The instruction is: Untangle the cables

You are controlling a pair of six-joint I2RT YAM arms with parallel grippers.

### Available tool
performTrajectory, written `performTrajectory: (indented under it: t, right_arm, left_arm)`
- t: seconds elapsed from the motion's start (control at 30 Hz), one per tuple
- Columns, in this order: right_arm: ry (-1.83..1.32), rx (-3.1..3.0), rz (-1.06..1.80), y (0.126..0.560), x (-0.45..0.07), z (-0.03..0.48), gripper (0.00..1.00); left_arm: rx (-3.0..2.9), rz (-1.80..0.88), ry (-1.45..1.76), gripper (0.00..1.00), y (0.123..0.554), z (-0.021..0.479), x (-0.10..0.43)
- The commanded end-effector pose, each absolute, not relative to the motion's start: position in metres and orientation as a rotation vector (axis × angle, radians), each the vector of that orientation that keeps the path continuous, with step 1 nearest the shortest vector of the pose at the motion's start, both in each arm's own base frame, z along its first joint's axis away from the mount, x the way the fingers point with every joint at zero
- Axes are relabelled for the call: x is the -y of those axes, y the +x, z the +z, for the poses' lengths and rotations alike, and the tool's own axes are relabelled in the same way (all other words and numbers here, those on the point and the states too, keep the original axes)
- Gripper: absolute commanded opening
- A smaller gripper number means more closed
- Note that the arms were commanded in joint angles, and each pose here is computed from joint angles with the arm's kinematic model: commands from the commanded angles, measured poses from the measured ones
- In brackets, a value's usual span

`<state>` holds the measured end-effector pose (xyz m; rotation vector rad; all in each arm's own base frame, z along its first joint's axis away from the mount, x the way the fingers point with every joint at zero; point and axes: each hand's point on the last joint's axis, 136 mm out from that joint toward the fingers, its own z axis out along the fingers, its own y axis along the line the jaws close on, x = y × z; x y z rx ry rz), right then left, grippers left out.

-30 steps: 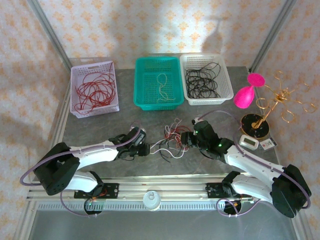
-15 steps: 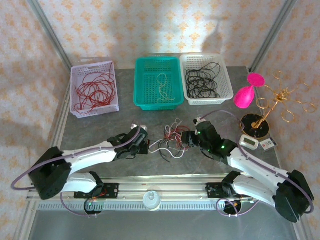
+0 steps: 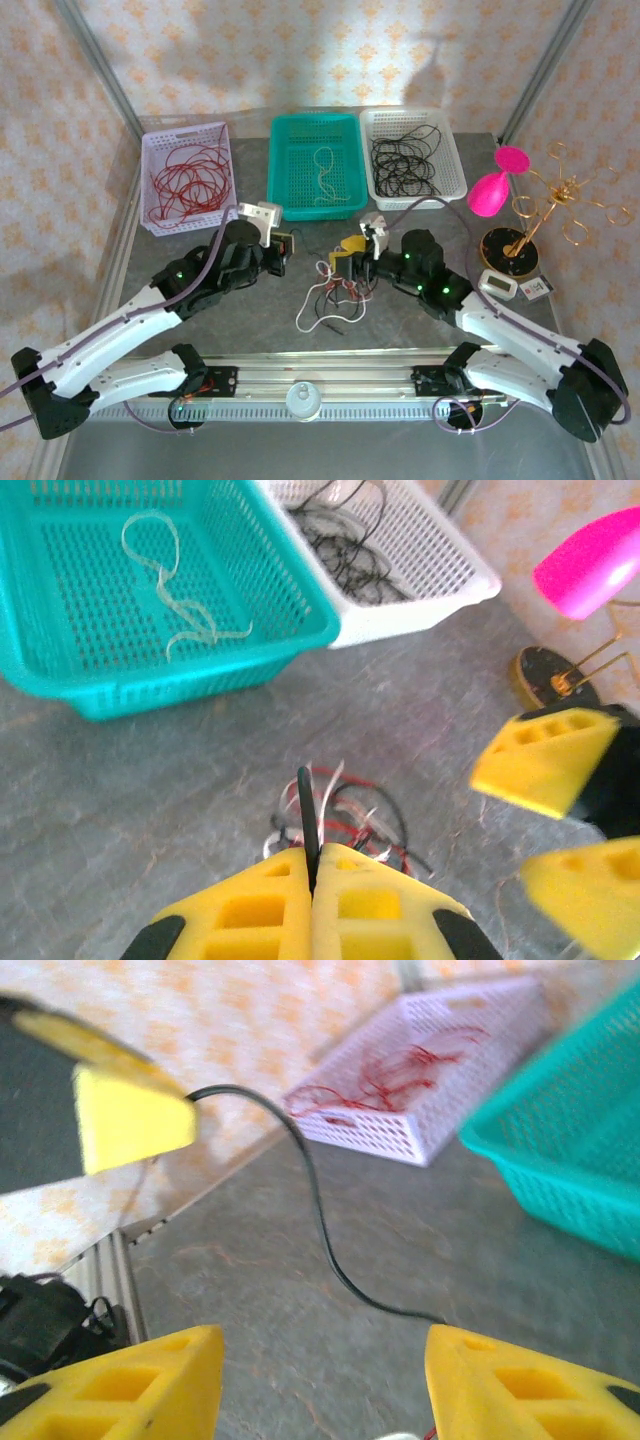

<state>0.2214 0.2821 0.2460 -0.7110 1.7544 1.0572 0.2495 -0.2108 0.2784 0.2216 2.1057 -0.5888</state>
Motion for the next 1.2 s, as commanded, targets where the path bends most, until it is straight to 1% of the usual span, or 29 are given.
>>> performTrajectory:
  t: [0.0, 0.23, 0.37, 0.43, 0.53, 0.67, 0.8, 0.97, 1.17]
  right_arm:
    - [-0.901, -1.418, 1.063, 0.217, -0.307, 0.3, 0.57]
    - [-0.965, -1.391, 1.122, 0.231, -0.348, 0.294, 0.57]
    - [-0.95, -1.396, 1.156, 0.233, -0.368, 0.287, 0.55]
    - [-0.902, -1.443, 1.139, 0.243, -0.376, 0.277, 0.51]
    - [-0.772, -1.571, 1.091, 0.269, -0.378, 0.252, 0.43]
    - [-0.624, -1.731, 1.027, 0.289, -0.37, 0.207, 0.4]
    - [-0.573, -1.846, 0.978, 0.287, -0.36, 0.163, 0.38]
    - [-0.515, -1.957, 0.891, 0.288, -0.342, 0.114, 0.34]
    - [-0.479, -2.046, 0.829, 0.286, -0.329, 0.074, 0.33]
  left_arm:
    - [-2.069, -0.561, 0.339, 0.0, 0.244, 0.305, 0.213]
    - [-1.978, -0.625, 0.397, 0.0, 0.239, 0.352, 0.221]
    - [-1.929, -0.66, 0.417, 0.0, 0.236, 0.373, 0.225]
    - [-1.897, -0.683, 0.426, 0.0, 0.235, 0.387, 0.227]
    - [-1.831, -0.708, 0.432, 0.0, 0.232, 0.417, 0.227]
    - [-1.699, -0.704, 0.404, 0.0, 0.228, 0.47, 0.214]
    - [-1.568, -0.703, 0.38, 0.0, 0.223, 0.517, 0.204]
    - [-1.466, -0.746, 0.399, 0.0, 0.221, 0.56, 0.212]
    - [-1.319, -0.773, 0.367, 0.0, 0.216, 0.607, 0.208]
